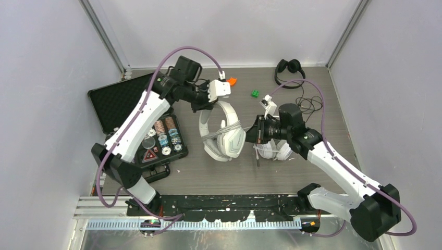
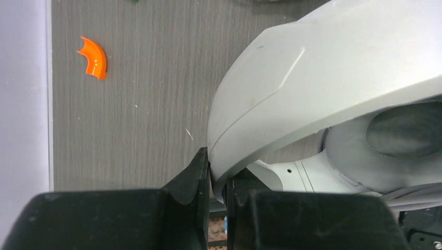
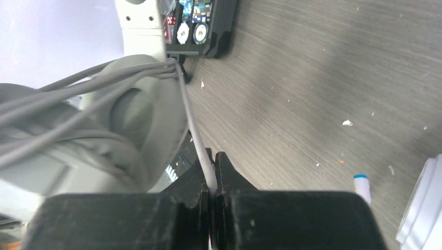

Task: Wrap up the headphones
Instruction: Wrap the headphones cable around the headphones.

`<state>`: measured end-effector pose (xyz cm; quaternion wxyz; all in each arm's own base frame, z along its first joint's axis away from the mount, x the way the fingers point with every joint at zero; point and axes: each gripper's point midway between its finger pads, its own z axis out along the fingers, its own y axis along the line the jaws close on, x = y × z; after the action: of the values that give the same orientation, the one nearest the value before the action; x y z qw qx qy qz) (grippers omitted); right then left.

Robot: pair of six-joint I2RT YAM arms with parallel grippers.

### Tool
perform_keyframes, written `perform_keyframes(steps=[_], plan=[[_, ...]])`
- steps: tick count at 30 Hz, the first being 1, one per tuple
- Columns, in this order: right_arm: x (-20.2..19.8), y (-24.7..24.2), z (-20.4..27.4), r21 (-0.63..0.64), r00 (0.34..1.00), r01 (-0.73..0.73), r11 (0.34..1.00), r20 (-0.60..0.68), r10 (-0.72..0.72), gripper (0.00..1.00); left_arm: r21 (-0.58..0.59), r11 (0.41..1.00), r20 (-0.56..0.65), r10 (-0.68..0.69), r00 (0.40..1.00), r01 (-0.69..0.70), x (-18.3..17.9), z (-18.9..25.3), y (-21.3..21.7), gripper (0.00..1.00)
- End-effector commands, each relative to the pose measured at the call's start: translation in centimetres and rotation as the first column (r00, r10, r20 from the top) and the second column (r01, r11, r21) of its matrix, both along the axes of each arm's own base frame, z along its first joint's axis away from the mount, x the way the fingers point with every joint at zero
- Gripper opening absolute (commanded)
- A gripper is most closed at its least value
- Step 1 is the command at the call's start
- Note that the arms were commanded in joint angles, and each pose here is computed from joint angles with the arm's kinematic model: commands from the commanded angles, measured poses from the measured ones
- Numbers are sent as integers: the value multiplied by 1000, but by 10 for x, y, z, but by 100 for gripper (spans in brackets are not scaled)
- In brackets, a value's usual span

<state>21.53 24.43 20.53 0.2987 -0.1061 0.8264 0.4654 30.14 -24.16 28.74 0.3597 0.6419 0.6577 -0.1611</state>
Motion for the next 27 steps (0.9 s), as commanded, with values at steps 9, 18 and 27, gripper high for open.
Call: perform_keyframes(steps=[9, 18, 27], plan=[[5, -10, -7, -100, 984, 52, 994, -167, -68, 0, 521, 851, 32, -89, 995, 60, 22, -77, 63, 0], [-6, 1, -14, -51, 964, -14, 999, -265, 0, 0, 624, 775, 220, -298, 929, 100, 63, -103, 48, 0], [-12, 17, -22, 38, 913, -33, 999, -406, 46, 0, 710, 699, 332, -437, 836, 83, 97, -113, 33, 0]])
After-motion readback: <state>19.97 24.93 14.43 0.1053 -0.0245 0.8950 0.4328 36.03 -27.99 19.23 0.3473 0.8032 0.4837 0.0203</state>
